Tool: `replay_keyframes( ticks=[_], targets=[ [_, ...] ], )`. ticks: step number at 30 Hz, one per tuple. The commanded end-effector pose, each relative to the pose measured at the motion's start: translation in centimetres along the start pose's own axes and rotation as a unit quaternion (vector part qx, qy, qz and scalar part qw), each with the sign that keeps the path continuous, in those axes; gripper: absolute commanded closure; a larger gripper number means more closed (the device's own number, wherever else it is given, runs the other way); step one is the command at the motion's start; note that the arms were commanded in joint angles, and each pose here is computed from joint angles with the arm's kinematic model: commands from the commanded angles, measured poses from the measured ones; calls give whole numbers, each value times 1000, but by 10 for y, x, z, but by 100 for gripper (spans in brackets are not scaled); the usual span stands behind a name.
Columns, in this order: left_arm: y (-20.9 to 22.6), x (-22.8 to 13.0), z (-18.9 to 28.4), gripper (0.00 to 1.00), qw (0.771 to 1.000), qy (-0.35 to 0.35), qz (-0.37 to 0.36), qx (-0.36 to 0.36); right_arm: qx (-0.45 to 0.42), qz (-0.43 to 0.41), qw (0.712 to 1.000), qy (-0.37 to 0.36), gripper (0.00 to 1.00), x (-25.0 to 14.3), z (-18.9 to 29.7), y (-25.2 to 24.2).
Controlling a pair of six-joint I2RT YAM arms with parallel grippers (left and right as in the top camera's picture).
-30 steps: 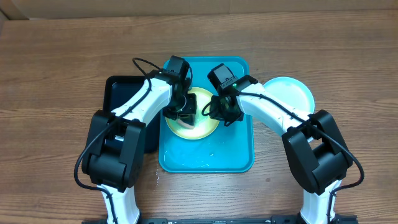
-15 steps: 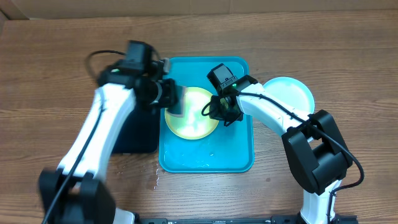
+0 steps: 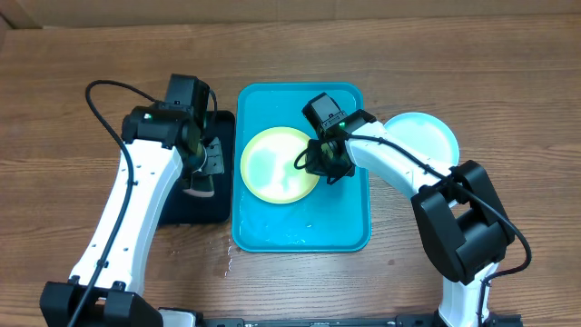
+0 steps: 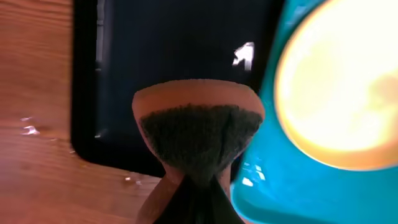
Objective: Clean dirty plates on tray and stack at the side
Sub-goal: 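Carry the sponge left and lower it onto the black tray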
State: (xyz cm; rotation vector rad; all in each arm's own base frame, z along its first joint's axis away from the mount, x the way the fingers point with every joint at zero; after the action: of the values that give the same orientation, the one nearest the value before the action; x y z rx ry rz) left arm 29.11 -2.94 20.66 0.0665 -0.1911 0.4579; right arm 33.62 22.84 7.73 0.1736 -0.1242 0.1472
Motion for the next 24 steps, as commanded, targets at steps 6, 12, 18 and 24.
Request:
replay_keyframes(
  ticks=[6, 12, 18, 24],
  targets=[
    [7, -2, -28, 96, 999, -21, 21, 35, -8, 5, 1000, -4, 96, 0, -1, 1],
    [12, -9, -63, 96, 998, -34, 21, 50, -19, 5, 1000, -8, 95, 1, -1, -2],
    [11, -10, -96, 96, 997, -46, 21, 57, -22, 5, 1000, -9, 96, 1, -1, -3],
    [-5, -12, -119, 96, 998, -13, -51, 17, -22, 4, 1000, -9, 96, 1, -1, -3]
  ],
)
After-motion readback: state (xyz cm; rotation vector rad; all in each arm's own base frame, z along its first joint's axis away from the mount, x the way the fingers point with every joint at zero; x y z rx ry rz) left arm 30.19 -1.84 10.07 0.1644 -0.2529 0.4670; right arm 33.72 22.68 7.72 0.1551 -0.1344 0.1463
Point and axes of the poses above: each gripper's point midway between its finger pads, its own z axis back along the fingers, its own y axis along the line the jaws close on, x = y × z, the point moved 6 cm from there along z, back along the fingers, and after that the axes turned 15 degrees about z, right-handed, at the moved point
